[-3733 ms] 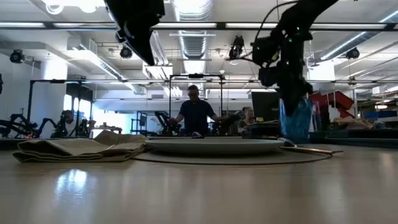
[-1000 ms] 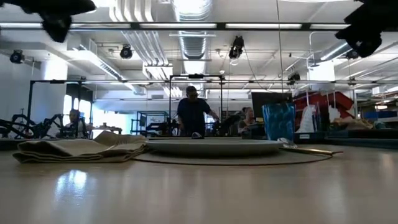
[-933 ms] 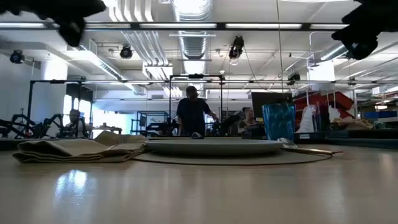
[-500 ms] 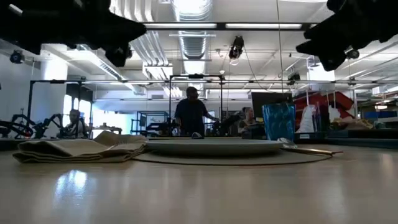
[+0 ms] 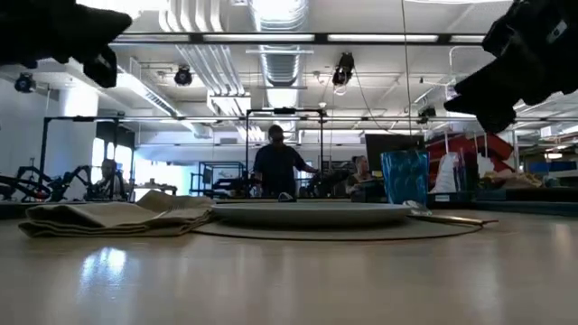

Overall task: Set table place
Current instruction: Return to Home Position

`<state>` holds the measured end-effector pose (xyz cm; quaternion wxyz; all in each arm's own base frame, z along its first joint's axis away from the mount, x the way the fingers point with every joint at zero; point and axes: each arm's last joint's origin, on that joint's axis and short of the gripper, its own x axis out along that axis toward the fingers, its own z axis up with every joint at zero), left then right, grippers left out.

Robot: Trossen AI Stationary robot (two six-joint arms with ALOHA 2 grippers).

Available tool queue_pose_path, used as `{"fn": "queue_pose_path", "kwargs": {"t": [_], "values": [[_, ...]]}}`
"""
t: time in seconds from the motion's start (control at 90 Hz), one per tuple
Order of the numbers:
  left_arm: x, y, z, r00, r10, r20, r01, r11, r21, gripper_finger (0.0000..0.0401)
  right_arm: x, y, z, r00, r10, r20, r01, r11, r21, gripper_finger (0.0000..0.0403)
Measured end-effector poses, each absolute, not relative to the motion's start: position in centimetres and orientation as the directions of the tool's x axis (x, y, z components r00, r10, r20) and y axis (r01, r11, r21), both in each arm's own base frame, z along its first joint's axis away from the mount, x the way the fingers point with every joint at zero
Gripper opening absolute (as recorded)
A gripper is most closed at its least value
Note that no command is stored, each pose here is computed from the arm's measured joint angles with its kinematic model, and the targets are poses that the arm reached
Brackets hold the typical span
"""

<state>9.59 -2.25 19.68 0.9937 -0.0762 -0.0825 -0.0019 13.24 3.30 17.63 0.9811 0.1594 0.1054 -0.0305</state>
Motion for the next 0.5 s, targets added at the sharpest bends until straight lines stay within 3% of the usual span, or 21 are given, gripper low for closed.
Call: {"fn": "queue_pose_path", "kwargs": {"t": [0.222,0.367,0.5], "values": [[9.6,-2.3,17.8,0.994,0.001,0.111,0.015,0.989,-0.146,0.0000,13.1,3.2,16.7,0.980,-0.034,-0.197,0.097,0.943,0.317,0.0156],[9.6,-2.8,17.6,0.983,-0.161,0.089,0.172,0.977,-0.127,0.0000,12.9,3.0,16.1,0.977,-0.075,-0.201,0.133,0.947,0.294,0.0158],[9.6,-2.7,16.8,0.990,-0.141,0.016,0.142,0.982,-0.125,0.0000,12.3,2.6,15.2,0.981,-0.118,-0.157,0.157,0.951,0.265,0.0154]]}}
